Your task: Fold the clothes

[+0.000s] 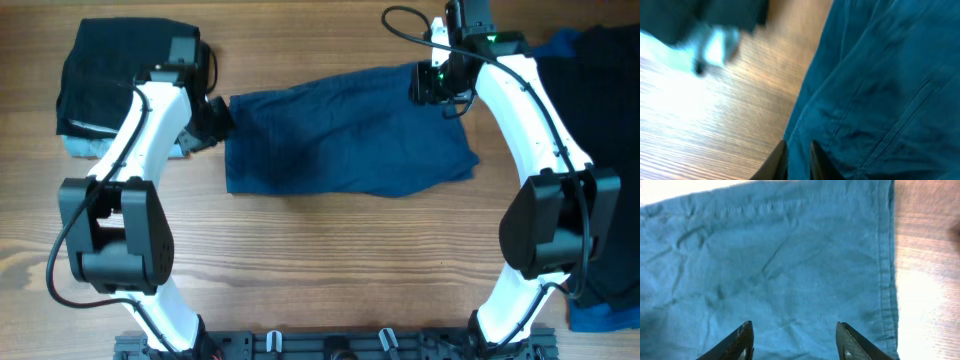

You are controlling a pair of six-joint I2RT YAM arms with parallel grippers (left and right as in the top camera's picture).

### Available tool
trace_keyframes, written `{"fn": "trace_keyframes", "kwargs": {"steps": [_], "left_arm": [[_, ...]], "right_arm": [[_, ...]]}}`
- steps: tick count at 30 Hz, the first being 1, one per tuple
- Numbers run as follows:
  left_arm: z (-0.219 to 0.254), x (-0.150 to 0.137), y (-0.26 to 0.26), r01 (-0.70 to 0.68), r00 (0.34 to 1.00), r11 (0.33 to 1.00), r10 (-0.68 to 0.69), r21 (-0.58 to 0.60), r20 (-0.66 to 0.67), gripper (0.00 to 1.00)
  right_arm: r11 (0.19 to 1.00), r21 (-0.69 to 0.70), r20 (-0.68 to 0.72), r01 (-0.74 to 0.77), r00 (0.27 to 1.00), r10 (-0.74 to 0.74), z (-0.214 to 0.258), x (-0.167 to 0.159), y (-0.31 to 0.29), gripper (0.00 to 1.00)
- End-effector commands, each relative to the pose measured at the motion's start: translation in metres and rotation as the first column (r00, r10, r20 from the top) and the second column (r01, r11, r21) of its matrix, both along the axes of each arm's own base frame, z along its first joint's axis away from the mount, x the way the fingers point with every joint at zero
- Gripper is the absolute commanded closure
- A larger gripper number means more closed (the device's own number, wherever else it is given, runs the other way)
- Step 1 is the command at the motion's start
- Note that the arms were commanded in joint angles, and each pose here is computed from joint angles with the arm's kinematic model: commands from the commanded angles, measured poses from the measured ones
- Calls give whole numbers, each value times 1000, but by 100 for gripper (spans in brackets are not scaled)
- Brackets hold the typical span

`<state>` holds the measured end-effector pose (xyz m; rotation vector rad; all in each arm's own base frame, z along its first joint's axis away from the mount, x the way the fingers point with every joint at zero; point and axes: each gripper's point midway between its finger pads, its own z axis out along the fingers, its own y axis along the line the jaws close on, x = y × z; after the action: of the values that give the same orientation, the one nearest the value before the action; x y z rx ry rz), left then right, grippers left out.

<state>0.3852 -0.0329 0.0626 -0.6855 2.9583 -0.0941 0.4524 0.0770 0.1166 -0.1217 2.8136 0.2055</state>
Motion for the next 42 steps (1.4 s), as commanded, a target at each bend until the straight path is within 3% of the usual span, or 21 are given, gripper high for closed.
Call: {"fn": "trace_keyframes", "kwargs": {"steps": [1, 3, 6, 10, 19, 20, 23, 27, 29, 30, 34, 39, 42], "left_arm": [[-23, -31, -18, -10, 995, 994, 0, -111, -97, 71], [-33, -38, -19, 10, 994, 993, -23, -117, -110, 57], [-39, -41, -28, 89, 990, 980, -106, -175, -93, 44], [-46, -37, -28, 102, 992, 980, -114, -173, -61, 33], [-76, -47, -28, 98, 994, 980, -106, -174, -38, 33], [-79, -49, -28, 94, 994, 980, -102, -174, -42, 35], [-83, -55, -27, 88, 994, 981, -99, -175, -55, 54], [-83, -55, -27, 89, 994, 981, -99, -175, -54, 62], [-83, -55, -28, 90, 993, 980, -101, -175, -54, 81], [-83, -55, -28, 92, 993, 980, -102, -175, -54, 96], [-78, -44, -29, 132, 991, 976, -136, -171, -11, 96], [-20, 7, -33, 236, 964, 962, -214, -137, 160, 96], [18, 32, -35, 269, 943, 956, -238, -116, 231, 96]], "right_arm": [[1000, -2, -99, -10, 995, 10, -39, -19, 0, 48], [1000, -4, -110, -10, 994, 10, -53, -24, -1, 47], [1000, 0, -111, -10, 994, 10, -72, -28, -1, 47], [1000, -2, -140, -11, 990, 10, -93, -41, -2, 47], [1000, 26, -162, -13, 987, 17, -99, -49, 2, 47], [999, 29, -163, -14, 986, 18, -99, -49, 3, 47], [999, 30, -154, -14, 988, 19, -99, -47, 3, 64], [999, 31, -153, -14, 988, 18, -99, -47, 3, 64], [999, 46, -148, -17, 989, 24, -98, -46, 6, 64], [999, 51, -137, -18, 990, 25, -97, -43, 7, 64], [996, 79, -88, -30, 995, 36, -86, -30, 12, 57], [938, 335, 12, -86, 996, 87, -8, -25, 55, 52], [908, 418, -82, 28, 997, 6, 2, -37, 63, 53]]}}
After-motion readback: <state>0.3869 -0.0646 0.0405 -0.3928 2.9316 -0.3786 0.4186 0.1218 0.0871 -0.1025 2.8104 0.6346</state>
